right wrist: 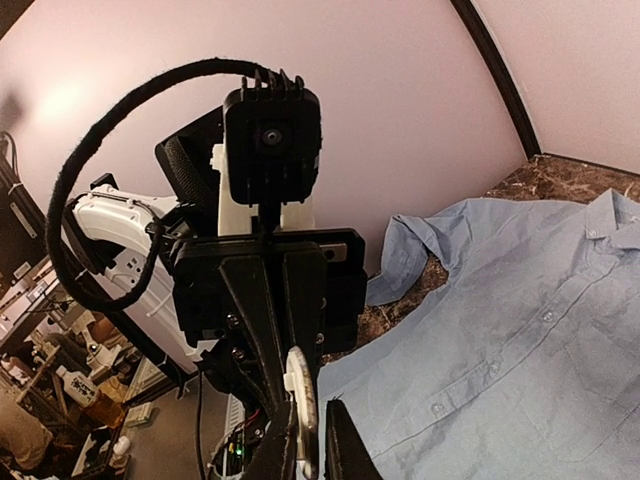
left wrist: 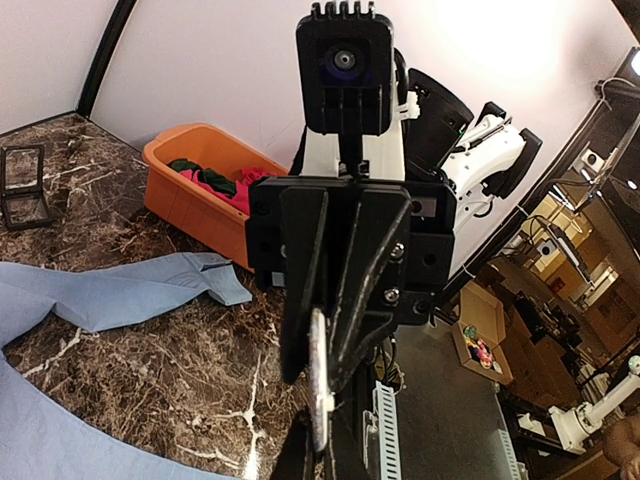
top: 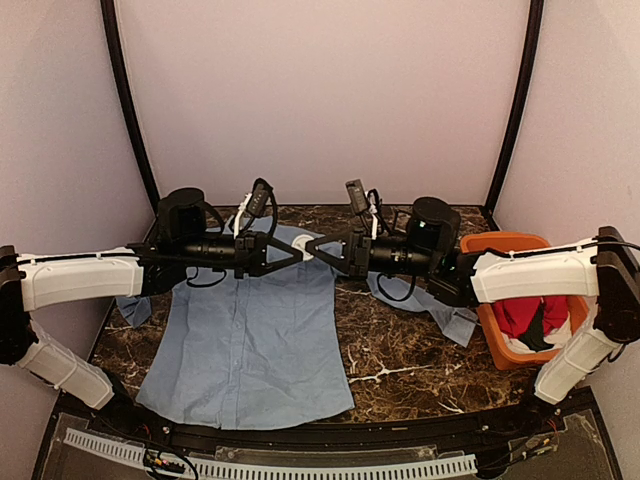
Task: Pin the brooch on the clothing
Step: Pass from the right arm to the left, then pass from the left arm to the right
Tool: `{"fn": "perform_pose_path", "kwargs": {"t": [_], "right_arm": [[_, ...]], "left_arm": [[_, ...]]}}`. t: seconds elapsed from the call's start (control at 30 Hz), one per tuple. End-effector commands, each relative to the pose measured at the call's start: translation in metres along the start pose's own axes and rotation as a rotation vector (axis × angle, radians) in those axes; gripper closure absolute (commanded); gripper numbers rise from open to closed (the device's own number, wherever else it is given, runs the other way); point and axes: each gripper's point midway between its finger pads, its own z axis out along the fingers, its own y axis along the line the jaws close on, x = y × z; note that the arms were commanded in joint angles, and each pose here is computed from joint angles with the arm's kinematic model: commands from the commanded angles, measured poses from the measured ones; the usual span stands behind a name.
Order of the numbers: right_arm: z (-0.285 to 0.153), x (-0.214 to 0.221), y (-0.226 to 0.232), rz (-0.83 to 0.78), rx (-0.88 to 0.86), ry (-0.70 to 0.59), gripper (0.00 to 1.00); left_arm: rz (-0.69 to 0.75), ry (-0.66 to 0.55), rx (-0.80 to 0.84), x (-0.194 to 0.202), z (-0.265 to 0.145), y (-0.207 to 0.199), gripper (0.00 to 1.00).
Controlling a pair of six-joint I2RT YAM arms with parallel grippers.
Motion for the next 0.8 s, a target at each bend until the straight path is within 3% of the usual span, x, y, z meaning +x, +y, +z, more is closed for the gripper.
{"fn": "perform_pose_path", "kwargs": {"t": [0.0,0.13,0.23,0.5,0.77], "right_arm": [[0.000,0.000,0.008,-0.067,-0.001,0.058,0.80],[-0.012,0.002,0.012,-0.174,0.021,0.174,0.59],[-0.029,0.006,0.015,-0.221,-0.014,0.263,0.53],[-0.045,0.040,0.016,-0.192,-0.145,0.512,0.53],[-0.034,0.054,0.013,-0.064,-0.231,0.626,0.60]], "left_arm": [[0.023,0.038,0.017,-0.003,0.001,-0.008,0.99],[0.034,0.145,-0.008,0.009,-0.007,-0.014,0.99],[0.017,0.241,-0.036,0.023,-0.020,-0.023,0.99],[0.054,0.417,-0.034,0.047,-0.037,-0.034,0.99],[0.091,0.537,-0.046,0.054,-0.037,-0.033,0.99]]}}
